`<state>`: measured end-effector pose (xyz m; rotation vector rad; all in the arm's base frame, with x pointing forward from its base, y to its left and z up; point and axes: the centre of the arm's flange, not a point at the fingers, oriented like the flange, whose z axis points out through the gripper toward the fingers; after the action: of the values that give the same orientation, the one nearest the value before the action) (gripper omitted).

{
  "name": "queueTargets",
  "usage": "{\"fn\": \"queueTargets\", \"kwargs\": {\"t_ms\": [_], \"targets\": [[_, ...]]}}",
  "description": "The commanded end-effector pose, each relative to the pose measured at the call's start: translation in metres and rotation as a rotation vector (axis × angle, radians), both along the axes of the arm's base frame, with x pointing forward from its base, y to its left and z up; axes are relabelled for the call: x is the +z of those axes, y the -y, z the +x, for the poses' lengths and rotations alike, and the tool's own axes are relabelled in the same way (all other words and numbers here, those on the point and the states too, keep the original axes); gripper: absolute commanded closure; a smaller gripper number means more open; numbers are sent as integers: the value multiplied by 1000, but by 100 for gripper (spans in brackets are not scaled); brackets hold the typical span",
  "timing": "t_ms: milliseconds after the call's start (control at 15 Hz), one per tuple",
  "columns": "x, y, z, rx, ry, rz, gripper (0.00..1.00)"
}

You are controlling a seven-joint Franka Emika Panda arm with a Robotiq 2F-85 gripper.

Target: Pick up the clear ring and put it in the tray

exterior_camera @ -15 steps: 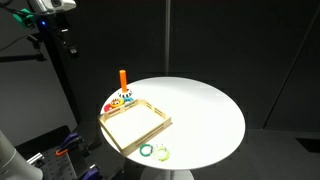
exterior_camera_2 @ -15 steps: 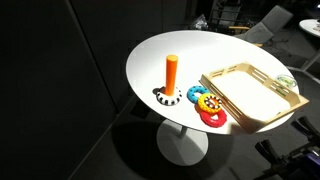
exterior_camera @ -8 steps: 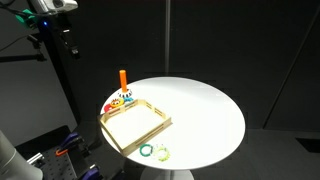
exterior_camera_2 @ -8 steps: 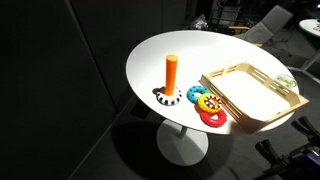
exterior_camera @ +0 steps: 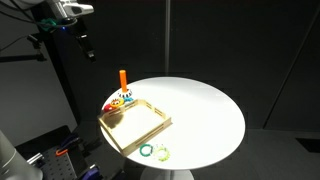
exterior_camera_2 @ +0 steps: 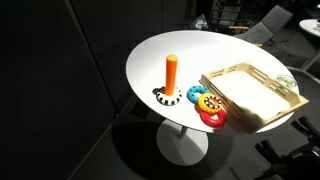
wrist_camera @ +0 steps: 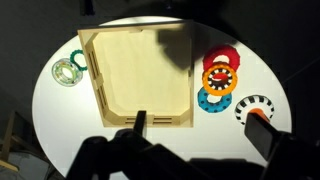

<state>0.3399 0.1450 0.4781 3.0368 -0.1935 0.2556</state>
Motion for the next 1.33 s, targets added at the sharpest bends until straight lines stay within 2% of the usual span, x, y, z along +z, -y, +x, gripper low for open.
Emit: {"fn": "queueTargets", "kwargs": {"t_ms": [0,267,533,933,1267], "targets": [[-17,7,36,60,-22,62,0],[-41,9,60,138,-53,103,0],[-53,24,66,123,-83,110,0],[-64,64,64,29,-103,110,0],[-76,124,54,-91,-123,93,0]]}}
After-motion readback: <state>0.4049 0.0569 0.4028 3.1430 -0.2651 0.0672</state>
